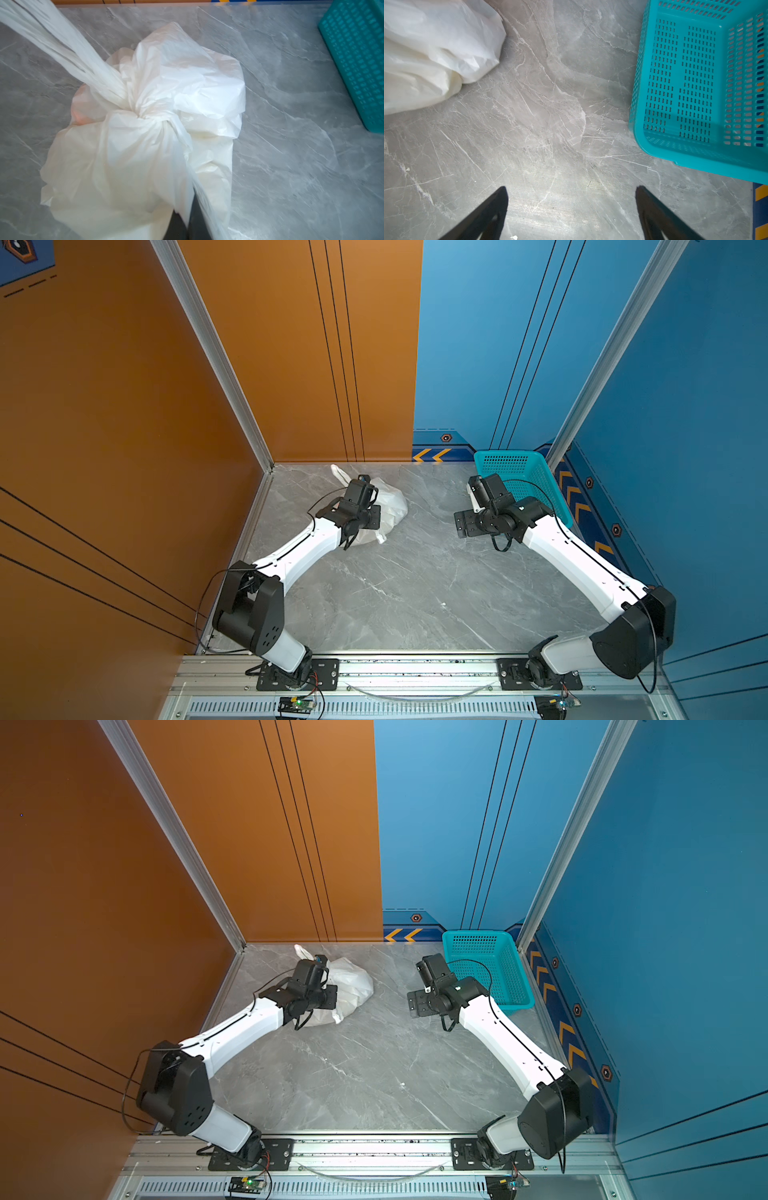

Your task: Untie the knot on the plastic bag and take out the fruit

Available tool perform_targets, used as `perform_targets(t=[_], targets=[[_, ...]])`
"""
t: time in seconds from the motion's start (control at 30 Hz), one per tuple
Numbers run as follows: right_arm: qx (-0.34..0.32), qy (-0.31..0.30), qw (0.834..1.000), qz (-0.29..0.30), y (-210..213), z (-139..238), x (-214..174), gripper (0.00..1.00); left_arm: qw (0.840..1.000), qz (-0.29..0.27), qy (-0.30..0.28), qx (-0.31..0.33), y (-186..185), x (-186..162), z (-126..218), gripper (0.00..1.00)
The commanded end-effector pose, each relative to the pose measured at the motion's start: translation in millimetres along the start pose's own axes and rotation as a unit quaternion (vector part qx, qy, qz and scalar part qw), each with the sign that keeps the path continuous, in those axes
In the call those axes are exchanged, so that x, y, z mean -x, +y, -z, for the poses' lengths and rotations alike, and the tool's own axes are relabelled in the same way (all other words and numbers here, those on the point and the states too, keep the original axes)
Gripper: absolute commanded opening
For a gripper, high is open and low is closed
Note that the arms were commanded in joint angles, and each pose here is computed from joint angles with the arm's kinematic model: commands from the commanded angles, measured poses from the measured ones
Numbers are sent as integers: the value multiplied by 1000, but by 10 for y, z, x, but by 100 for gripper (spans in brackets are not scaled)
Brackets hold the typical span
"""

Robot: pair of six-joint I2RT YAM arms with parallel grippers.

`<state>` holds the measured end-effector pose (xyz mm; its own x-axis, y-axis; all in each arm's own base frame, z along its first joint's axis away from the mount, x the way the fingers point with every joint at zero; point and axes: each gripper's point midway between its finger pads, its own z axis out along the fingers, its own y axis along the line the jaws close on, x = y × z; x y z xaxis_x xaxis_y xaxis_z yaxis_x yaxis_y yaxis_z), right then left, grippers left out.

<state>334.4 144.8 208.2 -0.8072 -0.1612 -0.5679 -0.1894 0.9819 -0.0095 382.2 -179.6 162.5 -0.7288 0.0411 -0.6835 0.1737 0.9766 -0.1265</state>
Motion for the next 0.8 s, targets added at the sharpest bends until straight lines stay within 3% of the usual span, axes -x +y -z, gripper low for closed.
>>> perform_targets(t=[0.0,0.23,0.47,0.6,0.77], targets=[[12,-7,1000,-13,-3,107,-50,96,1000,1,-10,-22,-208,-182,232,0],[35,8,999,3,143,154,-221,97,998,-16,25,-47,-468,-1025,580,0],[93,18,995,40,542,160,-312,97,998,-11,30,-59,-525,-1205,709,2],[123,13,990,72,756,211,-337,98,998,-11,19,-63,-505,-1119,859,31],[161,2,983,94,983,218,-349,99,998,9,-26,-57,-306,-943,1069,49]])
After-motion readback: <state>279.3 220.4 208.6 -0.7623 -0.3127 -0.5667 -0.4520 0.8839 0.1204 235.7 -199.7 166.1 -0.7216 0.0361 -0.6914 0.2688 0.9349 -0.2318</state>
